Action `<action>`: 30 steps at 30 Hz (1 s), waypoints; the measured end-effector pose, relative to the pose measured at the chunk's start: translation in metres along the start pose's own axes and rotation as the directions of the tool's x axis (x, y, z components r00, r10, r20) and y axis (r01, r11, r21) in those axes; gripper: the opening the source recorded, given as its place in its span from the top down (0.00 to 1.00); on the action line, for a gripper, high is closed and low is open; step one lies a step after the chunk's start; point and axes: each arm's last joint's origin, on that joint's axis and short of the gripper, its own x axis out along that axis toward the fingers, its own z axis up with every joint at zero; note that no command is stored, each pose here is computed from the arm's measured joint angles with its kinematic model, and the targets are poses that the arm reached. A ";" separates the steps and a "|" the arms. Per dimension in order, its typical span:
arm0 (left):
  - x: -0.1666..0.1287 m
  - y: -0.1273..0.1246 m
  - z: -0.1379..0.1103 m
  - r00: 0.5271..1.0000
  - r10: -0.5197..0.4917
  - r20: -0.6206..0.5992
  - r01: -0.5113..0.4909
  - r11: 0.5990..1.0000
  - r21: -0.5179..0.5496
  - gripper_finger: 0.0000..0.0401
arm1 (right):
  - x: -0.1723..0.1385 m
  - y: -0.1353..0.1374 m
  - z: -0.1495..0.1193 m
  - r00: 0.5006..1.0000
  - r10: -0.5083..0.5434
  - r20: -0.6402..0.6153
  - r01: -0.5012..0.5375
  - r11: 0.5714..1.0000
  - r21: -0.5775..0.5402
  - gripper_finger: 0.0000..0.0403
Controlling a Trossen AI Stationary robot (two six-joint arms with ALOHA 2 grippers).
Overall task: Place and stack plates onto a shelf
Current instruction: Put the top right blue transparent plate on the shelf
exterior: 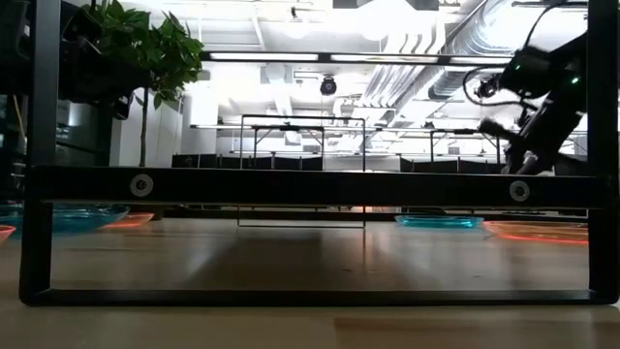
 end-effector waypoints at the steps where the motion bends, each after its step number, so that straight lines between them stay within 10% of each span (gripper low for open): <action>1: 0.000 0.000 0.000 1.000 0.000 0.000 0.000 1.000 0.000 1.00 | -0.003 0.000 0.000 1.000 0.023 -0.002 -0.023 1.000 0.002 1.00; 10: 0.000 0.000 0.000 1.000 0.000 0.001 0.000 1.000 0.000 1.00 | -0.002 0.004 0.001 0.997 0.074 -0.029 -0.076 0.996 -0.046 0.97; 21: 0.000 0.000 0.000 1.000 0.000 0.000 0.000 1.000 0.000 1.00 | 0.050 0.016 0.007 1.000 -0.007 -0.008 0.006 0.996 -0.085 0.58; 30: 0.000 0.000 0.000 1.000 0.000 0.000 0.000 1.000 0.000 1.00 | 0.085 0.013 0.004 0.997 -0.062 -0.046 0.058 0.994 -0.091 0.55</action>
